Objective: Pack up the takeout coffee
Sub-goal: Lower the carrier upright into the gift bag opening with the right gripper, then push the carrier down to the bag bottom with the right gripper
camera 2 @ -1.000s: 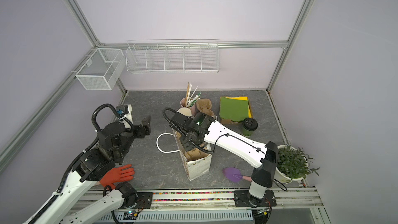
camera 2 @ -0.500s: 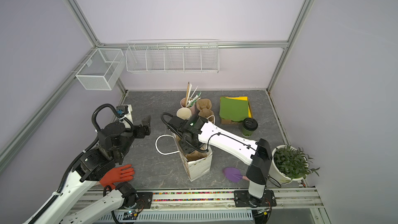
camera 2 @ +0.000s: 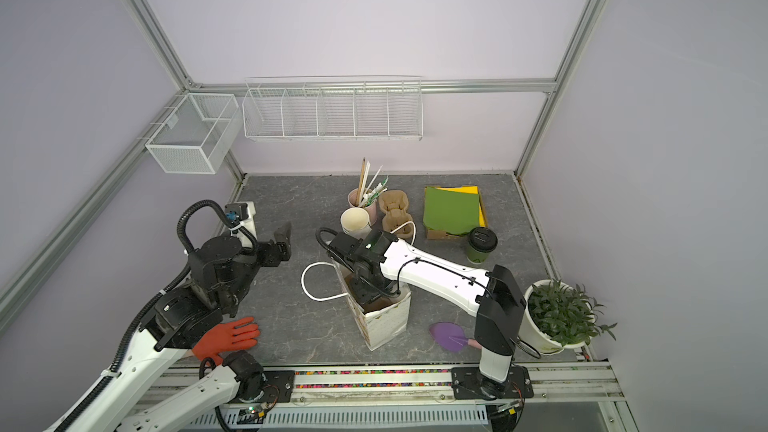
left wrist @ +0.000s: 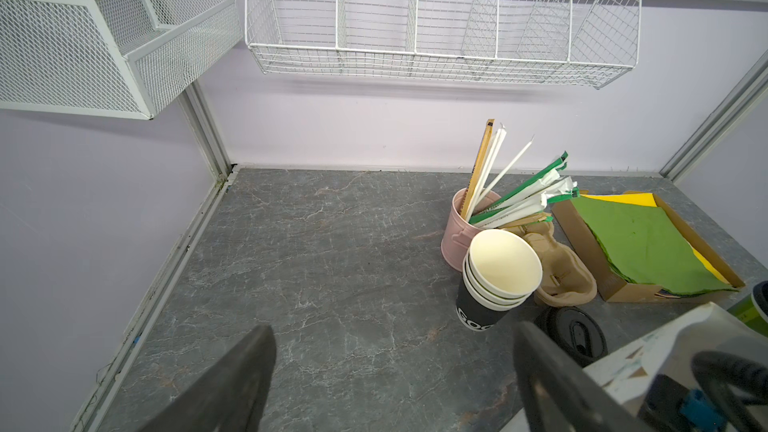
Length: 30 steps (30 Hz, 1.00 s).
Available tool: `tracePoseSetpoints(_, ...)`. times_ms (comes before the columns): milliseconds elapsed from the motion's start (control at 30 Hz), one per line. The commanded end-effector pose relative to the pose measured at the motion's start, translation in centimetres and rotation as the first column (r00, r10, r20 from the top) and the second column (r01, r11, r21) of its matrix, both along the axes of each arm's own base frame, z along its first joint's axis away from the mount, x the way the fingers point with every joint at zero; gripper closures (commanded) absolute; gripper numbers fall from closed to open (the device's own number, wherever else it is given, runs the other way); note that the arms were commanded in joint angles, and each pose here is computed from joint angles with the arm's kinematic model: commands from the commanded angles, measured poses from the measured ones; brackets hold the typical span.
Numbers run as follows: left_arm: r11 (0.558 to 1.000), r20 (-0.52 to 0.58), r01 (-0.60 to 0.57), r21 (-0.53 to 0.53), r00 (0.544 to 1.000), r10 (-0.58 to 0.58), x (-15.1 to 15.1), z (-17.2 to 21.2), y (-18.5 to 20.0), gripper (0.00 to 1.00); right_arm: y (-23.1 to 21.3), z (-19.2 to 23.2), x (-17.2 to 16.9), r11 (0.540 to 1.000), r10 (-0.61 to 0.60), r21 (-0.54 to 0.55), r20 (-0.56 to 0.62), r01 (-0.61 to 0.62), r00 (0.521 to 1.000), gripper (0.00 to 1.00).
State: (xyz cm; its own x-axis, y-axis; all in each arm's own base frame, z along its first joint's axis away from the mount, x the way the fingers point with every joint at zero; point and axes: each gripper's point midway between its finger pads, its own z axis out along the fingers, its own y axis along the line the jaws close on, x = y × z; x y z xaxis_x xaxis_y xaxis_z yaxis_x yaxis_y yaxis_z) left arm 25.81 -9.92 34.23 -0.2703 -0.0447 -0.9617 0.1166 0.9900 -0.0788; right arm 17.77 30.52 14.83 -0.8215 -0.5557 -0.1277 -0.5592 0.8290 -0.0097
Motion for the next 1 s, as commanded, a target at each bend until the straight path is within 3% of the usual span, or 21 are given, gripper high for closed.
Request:
tracePoseSetpoints(0, 1.000, 0.000, 0.013, 0.005, 1.000, -0.013, 0.0, -0.2, -0.2, 0.11, -0.1, -0.4, 0.0, 1.000, -0.010, 0.004, -0.011, 0.010, 1.000, 0.70)
tracePoseSetpoints(233, 1.000, 0.000, 0.012, 0.005, 1.000, -0.012, 0.0, -0.2, -0.2, 0.11, -0.2, 0.9, 0.5, 1.000, -0.013, 0.014, 0.030, 0.012, 0.999, 0.57)
tracePoseSetpoints(700, 1.000, -0.021, 0.015, 0.023, 1.000, -0.015, 0.5, -0.8, -0.6, 0.11, 0.8, 4.9, 1.9, 0.995, -0.003, 0.104, 0.122, -0.010, 0.993, 0.07)
tracePoseSetpoints(833, 1.000, -0.023, 0.016, 0.023, 1.000, -0.015, 0.5, -0.9, -0.6, 0.11, 0.9, 5.8, 2.6, 0.992, -0.010, 0.125, 0.141, -0.008, 0.990, 0.00)
tracePoseSetpoints(967, 0.999, -0.028, 0.020, 0.026, 0.999, -0.019, 0.5, -1.0, -0.8, 0.11, 1.2, 6.2, 2.8, 0.987, -0.011, 0.161, 0.133, -0.010, 0.991, 0.02)
